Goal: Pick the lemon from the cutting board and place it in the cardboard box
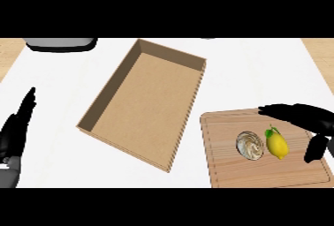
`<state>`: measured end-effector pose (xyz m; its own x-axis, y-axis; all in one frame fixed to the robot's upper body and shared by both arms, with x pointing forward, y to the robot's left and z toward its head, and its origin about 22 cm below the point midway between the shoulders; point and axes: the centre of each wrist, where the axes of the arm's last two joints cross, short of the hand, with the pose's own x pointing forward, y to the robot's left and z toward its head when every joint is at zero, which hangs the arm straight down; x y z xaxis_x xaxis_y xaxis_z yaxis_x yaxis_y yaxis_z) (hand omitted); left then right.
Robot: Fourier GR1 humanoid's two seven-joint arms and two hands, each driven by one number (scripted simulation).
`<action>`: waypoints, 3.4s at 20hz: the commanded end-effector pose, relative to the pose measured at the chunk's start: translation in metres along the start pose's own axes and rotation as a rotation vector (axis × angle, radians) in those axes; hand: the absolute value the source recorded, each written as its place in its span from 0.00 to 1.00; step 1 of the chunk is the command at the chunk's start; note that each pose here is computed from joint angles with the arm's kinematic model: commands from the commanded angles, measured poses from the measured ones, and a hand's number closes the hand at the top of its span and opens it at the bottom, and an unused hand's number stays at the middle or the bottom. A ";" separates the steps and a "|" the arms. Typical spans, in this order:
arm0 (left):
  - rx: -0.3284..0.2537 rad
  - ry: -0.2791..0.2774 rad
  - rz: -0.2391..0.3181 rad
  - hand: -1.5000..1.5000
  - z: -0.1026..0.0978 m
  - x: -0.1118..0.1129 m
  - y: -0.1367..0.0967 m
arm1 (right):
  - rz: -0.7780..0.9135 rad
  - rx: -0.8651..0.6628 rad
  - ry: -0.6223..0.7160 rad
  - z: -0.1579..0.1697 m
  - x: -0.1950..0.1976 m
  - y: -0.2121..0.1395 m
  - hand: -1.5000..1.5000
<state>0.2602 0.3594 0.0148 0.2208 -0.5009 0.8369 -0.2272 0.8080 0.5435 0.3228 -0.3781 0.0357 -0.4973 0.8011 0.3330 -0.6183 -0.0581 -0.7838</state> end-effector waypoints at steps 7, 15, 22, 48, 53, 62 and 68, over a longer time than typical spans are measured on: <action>-0.010 0.001 -0.001 0.50 0.002 -0.012 0.003 | -0.043 0.005 -0.135 -0.013 0.039 0.001 0.00; 0.004 -0.006 -0.016 0.50 0.000 0.012 -0.001 | 0.039 0.080 -0.025 -0.004 0.046 0.022 0.00; -0.002 -0.001 -0.002 0.50 -0.001 0.009 -0.015 | 0.026 0.099 0.036 -0.024 0.038 0.052 0.00; 0.010 -0.011 0.009 0.50 -0.003 0.003 0.006 | 0.138 -0.691 0.093 -0.081 0.060 -0.102 1.00; -0.008 -0.005 0.000 0.50 -0.003 0.001 0.010 | 0.165 -0.844 -0.135 -0.066 0.084 -0.141 1.00; -0.016 -0.008 -0.015 0.50 -0.003 0.008 -0.006 | 0.037 -0.777 -0.292 -0.087 0.179 -0.177 1.00; -0.016 -0.008 -0.007 0.50 -0.008 -0.001 0.016 | -0.109 -0.780 -0.313 -0.112 0.224 -0.195 1.00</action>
<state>0.2630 0.3630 0.0150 0.2189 -0.5008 0.8374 -0.2139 0.8128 0.5419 0.4018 -0.1565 0.1824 -0.6914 0.5938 0.4116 -0.0879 0.4963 -0.8637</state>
